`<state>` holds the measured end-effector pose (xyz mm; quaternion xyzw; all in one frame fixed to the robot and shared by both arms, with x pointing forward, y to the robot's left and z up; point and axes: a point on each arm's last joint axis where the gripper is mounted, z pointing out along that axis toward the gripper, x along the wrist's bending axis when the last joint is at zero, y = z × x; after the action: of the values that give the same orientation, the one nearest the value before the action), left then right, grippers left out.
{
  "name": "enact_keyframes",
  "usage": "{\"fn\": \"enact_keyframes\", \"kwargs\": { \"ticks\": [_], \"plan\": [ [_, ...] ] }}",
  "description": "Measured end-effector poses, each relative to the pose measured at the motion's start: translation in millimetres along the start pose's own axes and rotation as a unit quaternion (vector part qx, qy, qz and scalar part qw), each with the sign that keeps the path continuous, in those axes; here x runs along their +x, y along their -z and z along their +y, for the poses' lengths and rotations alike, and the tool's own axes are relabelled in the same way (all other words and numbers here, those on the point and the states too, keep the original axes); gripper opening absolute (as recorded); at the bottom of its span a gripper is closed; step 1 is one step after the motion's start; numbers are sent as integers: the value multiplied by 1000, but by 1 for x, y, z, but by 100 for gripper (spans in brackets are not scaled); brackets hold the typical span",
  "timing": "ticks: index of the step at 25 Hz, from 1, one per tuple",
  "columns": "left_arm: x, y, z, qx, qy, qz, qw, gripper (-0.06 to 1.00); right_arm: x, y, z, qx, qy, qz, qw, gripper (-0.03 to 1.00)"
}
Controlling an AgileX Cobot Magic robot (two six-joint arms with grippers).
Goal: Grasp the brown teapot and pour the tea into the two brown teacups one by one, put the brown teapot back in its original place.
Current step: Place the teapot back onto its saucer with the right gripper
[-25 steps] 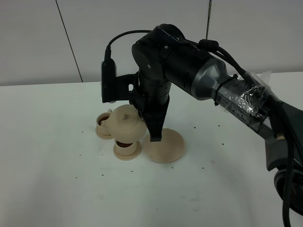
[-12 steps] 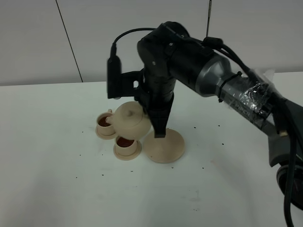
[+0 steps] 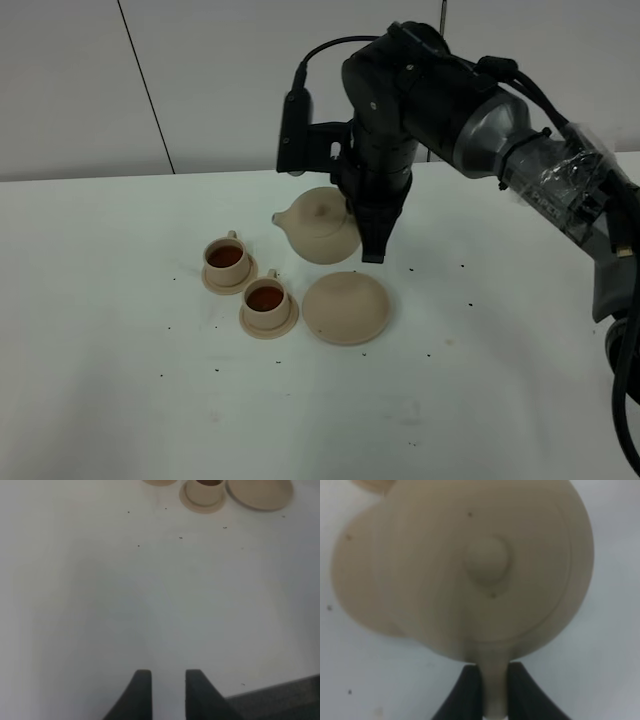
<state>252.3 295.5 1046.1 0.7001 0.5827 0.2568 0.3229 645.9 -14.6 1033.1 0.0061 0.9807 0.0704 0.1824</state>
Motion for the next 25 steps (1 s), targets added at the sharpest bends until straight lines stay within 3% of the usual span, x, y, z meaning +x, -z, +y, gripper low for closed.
{"fn": "enact_keyframes", "kwargs": {
  "ticks": [10, 25],
  "plan": [
    [0, 0, 0, 0, 0, 0, 1000, 24, 18, -28, -11, 34, -1, 50, 998, 9],
    [0, 0, 0, 0, 0, 0, 1000, 24, 30, -40, -14, 30, -11, 67, 997, 9]
  ]
}}
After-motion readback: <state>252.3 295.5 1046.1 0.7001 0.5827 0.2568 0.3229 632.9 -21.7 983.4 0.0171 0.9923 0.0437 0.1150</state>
